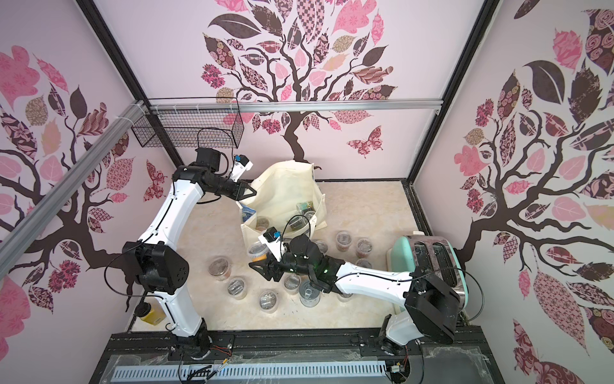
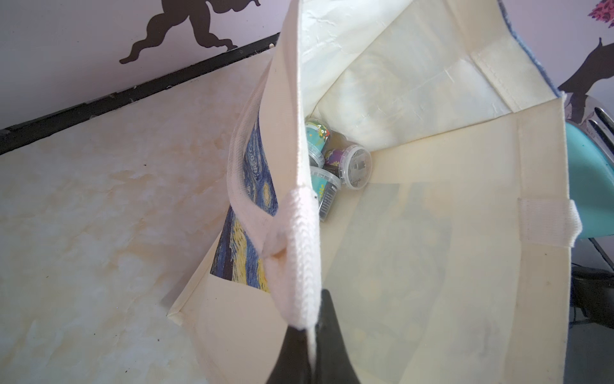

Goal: Take out the seed jars from the canvas bag
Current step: Place the seed jar at the center of the board, then pick up the seed jar from the canvas bag.

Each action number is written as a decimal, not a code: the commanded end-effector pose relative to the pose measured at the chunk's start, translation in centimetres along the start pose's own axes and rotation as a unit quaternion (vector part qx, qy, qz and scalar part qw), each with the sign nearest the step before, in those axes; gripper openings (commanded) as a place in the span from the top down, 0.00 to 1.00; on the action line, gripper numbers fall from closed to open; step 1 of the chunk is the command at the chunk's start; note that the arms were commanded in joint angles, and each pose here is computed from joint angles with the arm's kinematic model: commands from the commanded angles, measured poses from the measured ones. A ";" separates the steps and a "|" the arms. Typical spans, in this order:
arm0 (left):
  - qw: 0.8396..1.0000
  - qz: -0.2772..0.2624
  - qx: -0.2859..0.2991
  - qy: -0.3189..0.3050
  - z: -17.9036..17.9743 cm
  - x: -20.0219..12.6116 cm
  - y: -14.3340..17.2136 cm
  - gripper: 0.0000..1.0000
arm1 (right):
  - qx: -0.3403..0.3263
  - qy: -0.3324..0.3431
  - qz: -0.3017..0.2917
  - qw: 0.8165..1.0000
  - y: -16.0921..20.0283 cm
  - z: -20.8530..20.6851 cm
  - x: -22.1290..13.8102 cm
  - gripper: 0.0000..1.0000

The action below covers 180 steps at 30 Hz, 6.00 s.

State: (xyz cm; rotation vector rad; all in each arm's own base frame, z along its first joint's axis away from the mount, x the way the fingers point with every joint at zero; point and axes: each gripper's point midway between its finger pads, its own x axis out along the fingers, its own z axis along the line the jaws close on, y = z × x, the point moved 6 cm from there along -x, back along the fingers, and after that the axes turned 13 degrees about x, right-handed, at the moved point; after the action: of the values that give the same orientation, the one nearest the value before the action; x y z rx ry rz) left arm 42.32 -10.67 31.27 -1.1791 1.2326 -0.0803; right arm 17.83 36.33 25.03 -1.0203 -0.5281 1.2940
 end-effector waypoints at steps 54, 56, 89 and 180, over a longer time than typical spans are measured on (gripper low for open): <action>0.998 0.011 -0.063 -0.002 3.5 0.7 1.1 1.00 | -0.102 0.054 0.081 0.990 9.1 -10.6 9.6 0.28; 0.998 0.014 -0.064 -0.004 3.5 0.6 1.2 1.00 | -0.101 0.047 0.073 0.991 8.0 -9.8 9.2 0.27; 0.993 0.031 0.093 0.068 -5.1 0.2 3.4 1.00 | 0.014 0.230 -0.021 0.973 -10.0 -4.3 -2.6 0.19; 0.974 -0.030 0.198 0.109 -11.4 -1.8 4.0 1.00 | -0.091 0.379 0.167 0.906 -3.2 -25.3 4.8 0.01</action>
State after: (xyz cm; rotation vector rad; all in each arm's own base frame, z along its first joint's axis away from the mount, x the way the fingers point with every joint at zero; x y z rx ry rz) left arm 32.05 -14.74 30.51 -0.8747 1.2748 -0.4430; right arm 41.20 32.05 12.05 -1.6119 0.2835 0.9606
